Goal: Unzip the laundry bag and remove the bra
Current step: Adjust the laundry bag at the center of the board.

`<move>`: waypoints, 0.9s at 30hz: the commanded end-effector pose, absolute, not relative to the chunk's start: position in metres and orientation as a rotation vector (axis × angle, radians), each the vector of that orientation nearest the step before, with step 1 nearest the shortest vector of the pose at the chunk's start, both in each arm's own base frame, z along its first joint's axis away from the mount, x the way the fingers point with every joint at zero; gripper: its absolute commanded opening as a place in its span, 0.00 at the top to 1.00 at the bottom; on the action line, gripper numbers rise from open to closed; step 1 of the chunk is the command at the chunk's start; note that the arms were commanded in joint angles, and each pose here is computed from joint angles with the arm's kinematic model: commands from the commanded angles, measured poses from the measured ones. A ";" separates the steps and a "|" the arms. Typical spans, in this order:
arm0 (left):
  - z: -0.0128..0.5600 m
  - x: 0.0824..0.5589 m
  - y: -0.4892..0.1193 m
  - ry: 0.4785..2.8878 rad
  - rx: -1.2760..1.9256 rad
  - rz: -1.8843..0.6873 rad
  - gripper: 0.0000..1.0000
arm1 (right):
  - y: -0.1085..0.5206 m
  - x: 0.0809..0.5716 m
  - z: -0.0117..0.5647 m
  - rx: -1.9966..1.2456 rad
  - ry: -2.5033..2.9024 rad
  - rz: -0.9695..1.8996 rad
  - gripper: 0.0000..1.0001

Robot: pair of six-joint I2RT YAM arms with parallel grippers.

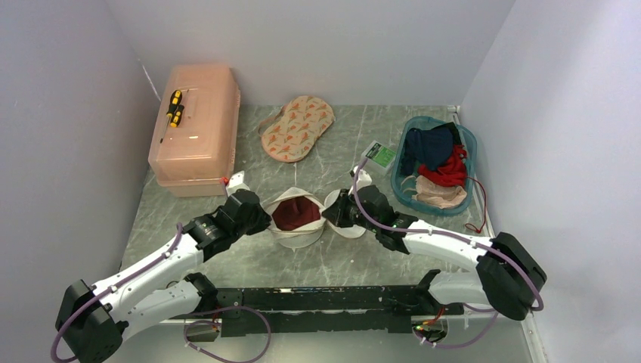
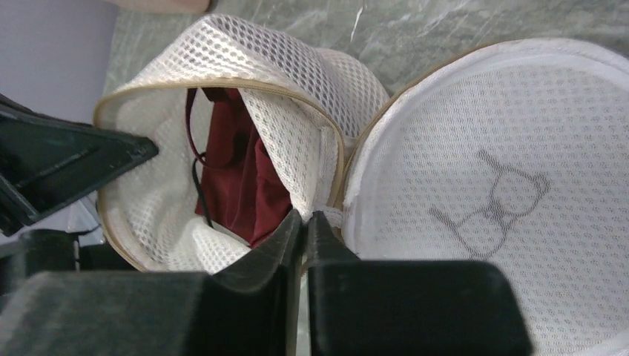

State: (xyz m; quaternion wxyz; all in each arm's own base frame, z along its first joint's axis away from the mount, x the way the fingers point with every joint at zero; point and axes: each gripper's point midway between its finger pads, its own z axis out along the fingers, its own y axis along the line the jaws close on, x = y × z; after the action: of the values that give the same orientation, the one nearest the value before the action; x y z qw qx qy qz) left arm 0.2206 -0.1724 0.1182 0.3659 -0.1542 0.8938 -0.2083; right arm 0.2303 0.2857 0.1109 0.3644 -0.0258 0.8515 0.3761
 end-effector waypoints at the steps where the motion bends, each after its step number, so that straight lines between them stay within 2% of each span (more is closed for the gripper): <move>1: 0.135 0.229 -0.176 2.257 -0.396 -0.555 0.97 | 0.283 0.248 0.158 -0.104 2.047 0.915 1.00; 5: 0.164 0.239 -0.182 2.199 -0.335 -0.571 0.97 | 0.265 0.254 0.200 -0.185 1.966 0.775 1.00; 9: 0.231 0.259 -0.200 2.076 -0.211 -0.634 0.97 | 0.252 0.256 0.260 -0.291 1.866 0.615 1.00; 12: 0.266 0.268 -0.215 2.013 -0.139 -0.692 0.97 | 0.247 0.252 0.270 -0.329 1.857 0.528 1.00; 14: 0.253 0.270 -0.220 2.044 -0.134 -0.690 0.97 | 0.242 0.252 0.247 -0.306 1.903 0.494 1.00; 21: 0.140 0.250 -0.232 2.258 -0.179 -0.732 0.97 | 0.214 0.234 0.150 -0.187 2.029 0.449 1.00; 27: 0.131 0.236 -0.232 2.237 -0.188 -0.822 0.97 | 0.201 0.223 0.127 -0.178 2.076 0.370 1.00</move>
State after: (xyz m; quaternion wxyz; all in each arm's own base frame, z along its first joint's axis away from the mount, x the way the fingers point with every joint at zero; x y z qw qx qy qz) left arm 0.2227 -0.2138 0.0844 0.3182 -0.0667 0.9139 -0.2430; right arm 0.2135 0.2030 0.1024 0.4488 -0.1127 0.8735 0.1513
